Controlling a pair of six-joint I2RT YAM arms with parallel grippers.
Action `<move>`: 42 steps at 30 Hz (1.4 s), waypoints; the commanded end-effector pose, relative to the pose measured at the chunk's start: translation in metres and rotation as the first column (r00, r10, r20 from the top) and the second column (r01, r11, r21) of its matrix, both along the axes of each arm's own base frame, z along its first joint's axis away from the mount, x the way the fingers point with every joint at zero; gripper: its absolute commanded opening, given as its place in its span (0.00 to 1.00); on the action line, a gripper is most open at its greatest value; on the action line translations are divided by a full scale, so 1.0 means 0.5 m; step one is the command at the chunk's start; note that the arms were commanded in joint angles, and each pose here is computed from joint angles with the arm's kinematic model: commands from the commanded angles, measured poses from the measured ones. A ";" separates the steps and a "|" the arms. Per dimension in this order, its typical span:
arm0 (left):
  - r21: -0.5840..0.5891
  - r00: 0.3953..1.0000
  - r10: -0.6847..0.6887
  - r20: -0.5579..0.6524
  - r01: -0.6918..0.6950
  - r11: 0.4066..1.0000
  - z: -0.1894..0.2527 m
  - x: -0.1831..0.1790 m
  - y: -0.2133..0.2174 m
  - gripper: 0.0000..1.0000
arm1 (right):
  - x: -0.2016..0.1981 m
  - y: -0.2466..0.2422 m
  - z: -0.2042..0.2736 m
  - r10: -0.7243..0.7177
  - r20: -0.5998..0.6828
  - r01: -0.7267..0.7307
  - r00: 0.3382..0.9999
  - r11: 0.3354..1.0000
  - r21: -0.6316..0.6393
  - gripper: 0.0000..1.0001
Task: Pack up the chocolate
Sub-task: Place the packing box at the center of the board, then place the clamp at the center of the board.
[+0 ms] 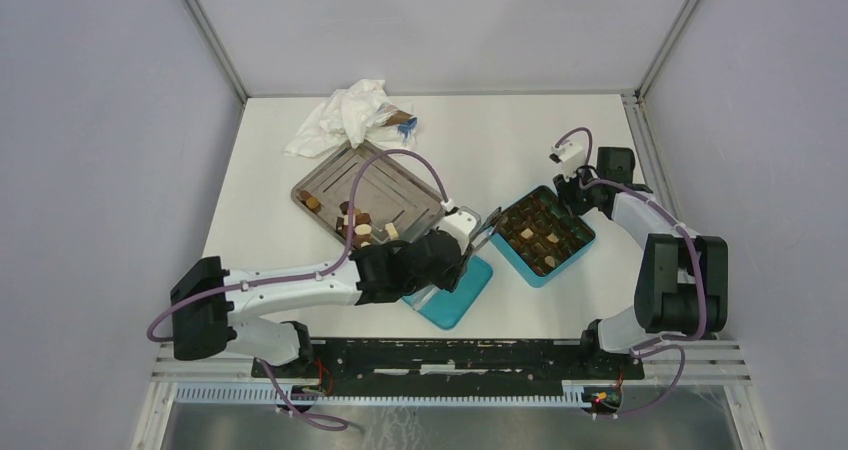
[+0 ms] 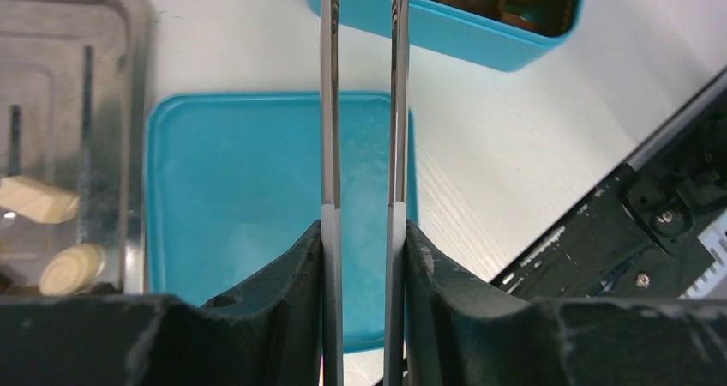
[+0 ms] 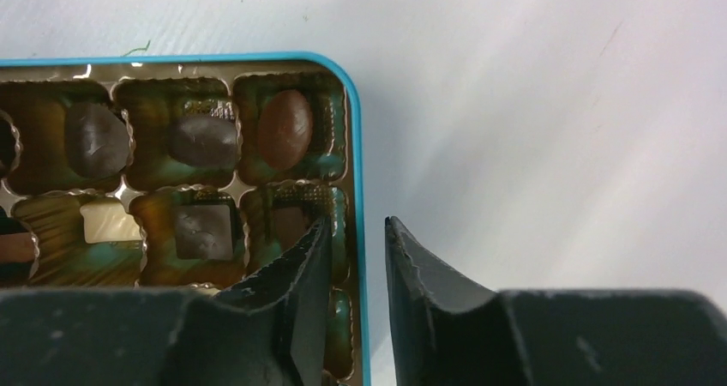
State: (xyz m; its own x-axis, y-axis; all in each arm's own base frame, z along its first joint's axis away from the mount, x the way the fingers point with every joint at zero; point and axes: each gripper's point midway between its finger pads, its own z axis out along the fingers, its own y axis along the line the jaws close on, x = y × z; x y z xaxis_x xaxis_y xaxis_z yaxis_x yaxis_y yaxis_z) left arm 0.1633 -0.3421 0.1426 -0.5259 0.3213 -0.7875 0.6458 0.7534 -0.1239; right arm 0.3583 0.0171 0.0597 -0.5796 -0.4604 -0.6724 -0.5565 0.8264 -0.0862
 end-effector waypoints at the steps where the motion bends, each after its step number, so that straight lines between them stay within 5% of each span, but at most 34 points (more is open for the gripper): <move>1: -0.128 0.986 0.158 0.053 -0.150 0.980 0.066 0.058 0.043 0.40 | 0.044 -0.002 0.072 -0.009 0.106 0.009 0.994 1.000 0.006 0.39; 10: -0.186 0.895 0.437 0.084 -0.417 0.890 0.073 0.160 0.219 0.39 | 0.002 0.082 0.221 0.129 0.285 -0.180 0.950 0.971 0.159 0.66; 16: -0.246 0.646 0.760 0.075 -0.726 0.642 0.070 0.201 0.414 0.38 | -0.048 0.142 0.250 0.200 0.382 -0.314 0.902 0.912 0.265 0.68; 19: -0.286 0.522 0.852 0.053 -0.809 0.513 0.053 0.202 0.490 0.46 | -0.046 0.140 0.235 0.205 0.359 -0.310 0.911 0.913 0.265 0.68; 31: -0.216 0.156 0.984 -0.083 -0.967 0.135 -0.082 0.201 0.660 0.42 | -0.056 0.146 0.208 0.243 0.300 -0.329 0.923 0.902 0.281 0.68; 42: -0.002 -0.048 0.988 -0.144 -0.999 -0.049 -0.195 0.200 0.695 0.43 | -0.055 0.144 0.202 0.246 0.289 -0.326 0.925 0.905 0.274 0.68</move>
